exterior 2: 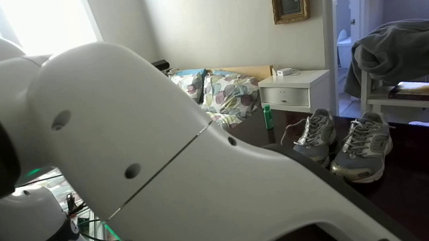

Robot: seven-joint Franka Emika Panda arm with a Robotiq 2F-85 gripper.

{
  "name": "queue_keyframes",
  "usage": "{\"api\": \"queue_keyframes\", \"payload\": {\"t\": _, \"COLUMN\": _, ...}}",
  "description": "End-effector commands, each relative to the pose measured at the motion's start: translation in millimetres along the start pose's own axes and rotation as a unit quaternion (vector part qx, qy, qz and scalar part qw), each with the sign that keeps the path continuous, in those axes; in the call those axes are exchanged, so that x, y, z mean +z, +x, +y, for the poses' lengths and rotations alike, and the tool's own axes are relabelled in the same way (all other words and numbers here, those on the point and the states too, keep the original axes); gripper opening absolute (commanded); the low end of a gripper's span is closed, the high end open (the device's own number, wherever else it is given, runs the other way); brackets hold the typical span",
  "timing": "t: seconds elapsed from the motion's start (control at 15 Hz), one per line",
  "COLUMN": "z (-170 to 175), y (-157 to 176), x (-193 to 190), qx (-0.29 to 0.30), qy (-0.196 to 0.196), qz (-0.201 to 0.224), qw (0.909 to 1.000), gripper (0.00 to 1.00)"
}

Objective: Open the drawer

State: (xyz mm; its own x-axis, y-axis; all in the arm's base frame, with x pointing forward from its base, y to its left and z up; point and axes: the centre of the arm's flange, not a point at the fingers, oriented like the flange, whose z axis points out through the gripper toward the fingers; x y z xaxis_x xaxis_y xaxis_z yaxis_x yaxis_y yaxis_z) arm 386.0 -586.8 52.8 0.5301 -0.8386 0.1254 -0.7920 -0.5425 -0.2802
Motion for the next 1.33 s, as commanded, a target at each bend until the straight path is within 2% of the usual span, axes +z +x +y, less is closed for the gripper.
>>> {"api": "queue_keyframes", "payload": {"t": 0.0, "z": 20, "y": -6, "x": -21, "qx": 0.089, "qy": -0.001, "qz": -0.030, "qw": 0.9956, "gripper": 1.00}}
{"api": "queue_keyframes", "payload": {"t": 0.2, "z": 22, "y": -10, "x": -23, "qx": 0.152, "qy": 0.042, "qz": -0.065, "qw": 0.9853, "gripper": 1.00}}
{"api": "queue_keyframes", "payload": {"t": 0.33, "z": 26, "y": -12, "x": -25, "qx": 0.178, "qy": 0.065, "qz": -0.070, "qw": 0.9793, "gripper": 1.00}}
{"api": "queue_keyframes", "payload": {"t": 0.6, "z": 30, "y": -15, "x": -30, "qx": 0.184, "qy": 0.103, "qz": -0.079, "qw": 0.9743, "gripper": 1.00}}
{"api": "queue_keyframes", "payload": {"t": 0.87, "z": 33, "y": -17, "x": -38, "qx": 0.154, "qy": 0.150, "qz": -0.063, "qw": 0.9747, "gripper": 1.00}}
{"api": "queue_keyframes", "payload": {"t": 1.07, "z": 34, "y": -16, "x": -43, "qx": 0.125, "qy": 0.146, "qz": -0.058, "qw": 0.9797, "gripper": 1.00}}
{"api": "queue_keyframes", "payload": {"t": 1.2, "z": 31, "y": -17, "x": -44, "qx": 0.096, "qy": 0.104, "qz": -0.061, "qw": 0.9880, "gripper": 1.00}}
{"api": "queue_keyframes", "payload": {"t": 1.27, "z": 28, "y": -19, "x": -47, "qx": 0.077, "qy": 0.083, "qz": -0.045, "qw": 0.9925, "gripper": 1.00}}
